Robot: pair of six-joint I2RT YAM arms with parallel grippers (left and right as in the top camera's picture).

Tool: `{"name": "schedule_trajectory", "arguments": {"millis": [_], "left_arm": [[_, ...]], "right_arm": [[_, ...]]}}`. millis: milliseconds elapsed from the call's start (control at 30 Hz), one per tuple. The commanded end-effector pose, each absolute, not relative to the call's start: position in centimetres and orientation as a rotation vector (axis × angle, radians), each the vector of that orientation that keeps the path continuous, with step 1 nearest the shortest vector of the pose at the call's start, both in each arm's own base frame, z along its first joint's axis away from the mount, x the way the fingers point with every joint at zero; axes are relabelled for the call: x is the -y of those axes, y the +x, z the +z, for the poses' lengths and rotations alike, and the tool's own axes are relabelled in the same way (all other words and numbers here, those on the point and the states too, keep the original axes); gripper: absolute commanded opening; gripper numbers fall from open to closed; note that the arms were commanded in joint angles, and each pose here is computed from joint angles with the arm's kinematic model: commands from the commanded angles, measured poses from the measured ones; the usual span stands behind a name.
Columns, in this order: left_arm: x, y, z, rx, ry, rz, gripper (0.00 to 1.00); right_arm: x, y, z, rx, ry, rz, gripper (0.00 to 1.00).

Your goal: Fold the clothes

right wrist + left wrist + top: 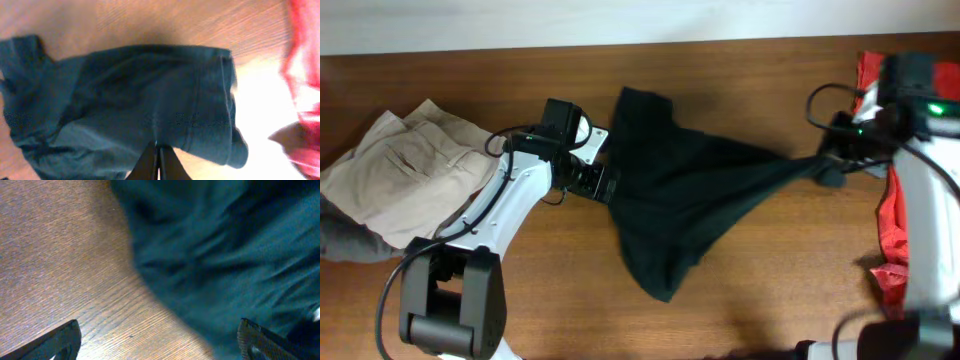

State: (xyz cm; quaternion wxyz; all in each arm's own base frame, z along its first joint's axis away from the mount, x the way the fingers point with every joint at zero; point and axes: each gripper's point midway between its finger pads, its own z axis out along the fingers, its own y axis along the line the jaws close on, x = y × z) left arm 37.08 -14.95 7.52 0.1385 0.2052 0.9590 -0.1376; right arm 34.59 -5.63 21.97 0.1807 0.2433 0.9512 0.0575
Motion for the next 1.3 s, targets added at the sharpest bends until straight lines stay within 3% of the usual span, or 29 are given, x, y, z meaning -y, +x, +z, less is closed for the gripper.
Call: {"name": "schedule_trajectory", "arguments": {"millis": [0,67,300,400,500,700,1000,1167,1267], "left_arm": [[15.4,37.5,7.9,-2.756,0.604,-0.414,0.99],[15.4,37.5,7.9,-2.756,0.604,-0.414,0.99],[15.7,36.6,7.7,-2.788,0.616,-0.433,0.99],[16.2,36.3,7.7,-2.786,0.645,-0.434,0.99],[17.1,36.1,8.5,-2.757,0.694,-0.47,0.83],[17.6,35.4,14.1,-2.672,0.735,-0.519,0.78],[18.0,31.5,19.3,-2.575,0.845,-0.387,0.75],[19.1,29.8,16.0,-2.637,0.925,-0.379,0.84],[18.5,29.0,12.5,-2.754,0.888,-0.377,0.84]], "right_arm": [[7.5,33.1,23.6,-2.655,0.698,0.003,0.07],[7.4,32.8,23.4,-2.672,0.703,0.003,0.21],[7.4,32.7,22.3,-2.714,0.714,0.002,0.24],[6.9,32.4,22.2,-2.733,0.711,0.04,0.33],[5.5,32.0,22.0,-2.776,0.654,0.117,0.41],[3.9,31.8,21.9,-2.813,0.58,0.169,0.5],[-0.8,31.5,22.0,-2.872,0.386,0.297,0.52],[-3.3,31.5,22.0,-2.886,0.27,0.295,0.52],[-3.5,31.6,22.0,-2.88,0.26,0.292,0.52]]}}
